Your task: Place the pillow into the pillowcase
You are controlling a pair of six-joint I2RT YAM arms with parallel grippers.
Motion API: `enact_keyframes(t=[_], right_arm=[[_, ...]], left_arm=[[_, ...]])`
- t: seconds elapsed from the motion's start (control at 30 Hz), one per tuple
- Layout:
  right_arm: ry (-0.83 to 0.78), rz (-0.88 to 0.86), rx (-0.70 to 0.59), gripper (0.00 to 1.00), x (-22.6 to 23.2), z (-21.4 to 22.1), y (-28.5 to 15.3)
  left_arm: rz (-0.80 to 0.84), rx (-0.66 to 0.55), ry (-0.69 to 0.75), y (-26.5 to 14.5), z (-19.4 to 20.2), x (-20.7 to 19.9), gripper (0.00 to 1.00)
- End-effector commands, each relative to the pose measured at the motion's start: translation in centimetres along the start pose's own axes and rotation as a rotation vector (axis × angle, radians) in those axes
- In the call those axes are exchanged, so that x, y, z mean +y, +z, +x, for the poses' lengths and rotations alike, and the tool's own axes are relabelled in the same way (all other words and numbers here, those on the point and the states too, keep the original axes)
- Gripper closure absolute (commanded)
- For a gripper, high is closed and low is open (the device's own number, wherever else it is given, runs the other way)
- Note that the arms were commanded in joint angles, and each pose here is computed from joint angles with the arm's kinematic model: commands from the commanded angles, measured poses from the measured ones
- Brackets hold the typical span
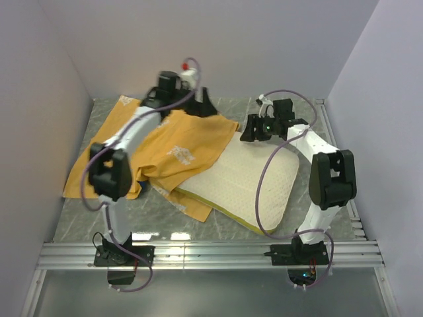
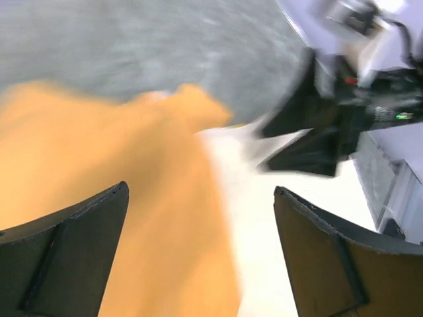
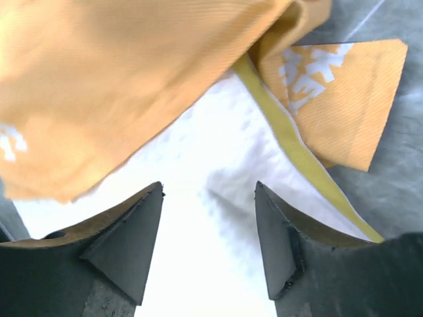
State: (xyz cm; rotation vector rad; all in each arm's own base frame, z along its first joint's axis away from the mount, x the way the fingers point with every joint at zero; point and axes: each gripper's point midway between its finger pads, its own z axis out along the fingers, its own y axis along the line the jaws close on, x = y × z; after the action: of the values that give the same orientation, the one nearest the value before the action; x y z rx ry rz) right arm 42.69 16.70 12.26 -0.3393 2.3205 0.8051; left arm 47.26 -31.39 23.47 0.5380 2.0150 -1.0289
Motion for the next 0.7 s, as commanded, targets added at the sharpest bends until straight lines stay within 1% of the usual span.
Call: enact_keyframes(t=[0.0,0.03,0.07,0.1,0.13,0.17,0.2,0.23,0.27,0.3,0.37,0.43,0.47,0.57,0.6,0.63,0.67], right_arm=[[-0.275,-0.006,-0.02,0.34,6.2,-2.6,-5.0],[-0.344,0.002,-0.004,0.33,7.0,-2.2,-5.5],[-0.4,-0.017,0.035,0.33,9.0,-1.0,-5.1],[-0.422,-0.016,0.096,0.33,9.6,0.7,-5.6],[-0.463,0.016,0.138,0.34,9.3,1.8,-5.6],[-0.479,0.018,0.17,0.35,9.6,2.9,-5.4],[-0.491,0.01,0.207,0.37,10.0,4.2,-5.3],[-0.484,0.015,0.246,0.4,9.6,5.7,-5.0],[-0.474,0.015,0.268,0.42,9.4,6.4,-4.8],[-0.46,0.01,0.309,0.48,9.1,7.7,-4.6],[-0.449,-0.002,0.338,0.5,9.0,8.7,-4.2],[-0.451,-0.006,0.378,0.51,8.8,10.2,-3.8],[-0.456,-0.005,0.415,0.51,8.5,11.3,-3.6],[-0.447,-0.011,0.462,0.51,8.1,12.9,-3.3],[-0.431,-0.019,0.486,0.51,7.9,13.8,-3.2],[-0.432,-0.028,0.497,0.51,8.1,14.3,-3.2],[-0.429,-0.028,0.501,0.5,8.1,14.6,-3.2]], left_arm=[[-0.207,-0.063,0.105,-13.0,-3.6,2.3,0.04],[-0.302,-0.033,0.081,-16.2,-2.4,5.0,0.04],[-0.37,0.009,0.029,-17.7,0.0,7.0,0.04],[-0.468,0.001,0.008,-20.4,0.5,8.3,0.07],[-0.562,0.037,-0.062,-23.3,2.5,11.0,0.08],[-0.615,0.076,-0.111,-24.6,4.5,12.4,0.1],[-0.667,0.093,-0.148,-25.9,5.6,13.5,0.15],[-0.737,0.119,-0.162,-28.1,7.0,15.5,0.17],[-0.767,0.154,-0.208,-28.7,9.3,16.5,0.2],[-0.795,0.173,-0.239,-29.2,10.5,17.4,0.23],[-0.843,0.228,-0.316,-30.2,13.7,19.0,0.27],[-0.849,0.285,-0.402,-30.1,17.0,20.1,0.37],[-0.853,0.308,-0.428,-29.8,18.2,20.7,0.44],[-0.889,0.356,-0.453,-29.7,20.8,22.1,0.49],[-0.895,0.372,-0.463,-29.3,21.6,23.1,0.53],[-0.902,0.387,-0.469,-29.1,22.1,23.7,0.55],[-0.92,0.367,-0.497,-28.8,21.7,24.5,0.58]])
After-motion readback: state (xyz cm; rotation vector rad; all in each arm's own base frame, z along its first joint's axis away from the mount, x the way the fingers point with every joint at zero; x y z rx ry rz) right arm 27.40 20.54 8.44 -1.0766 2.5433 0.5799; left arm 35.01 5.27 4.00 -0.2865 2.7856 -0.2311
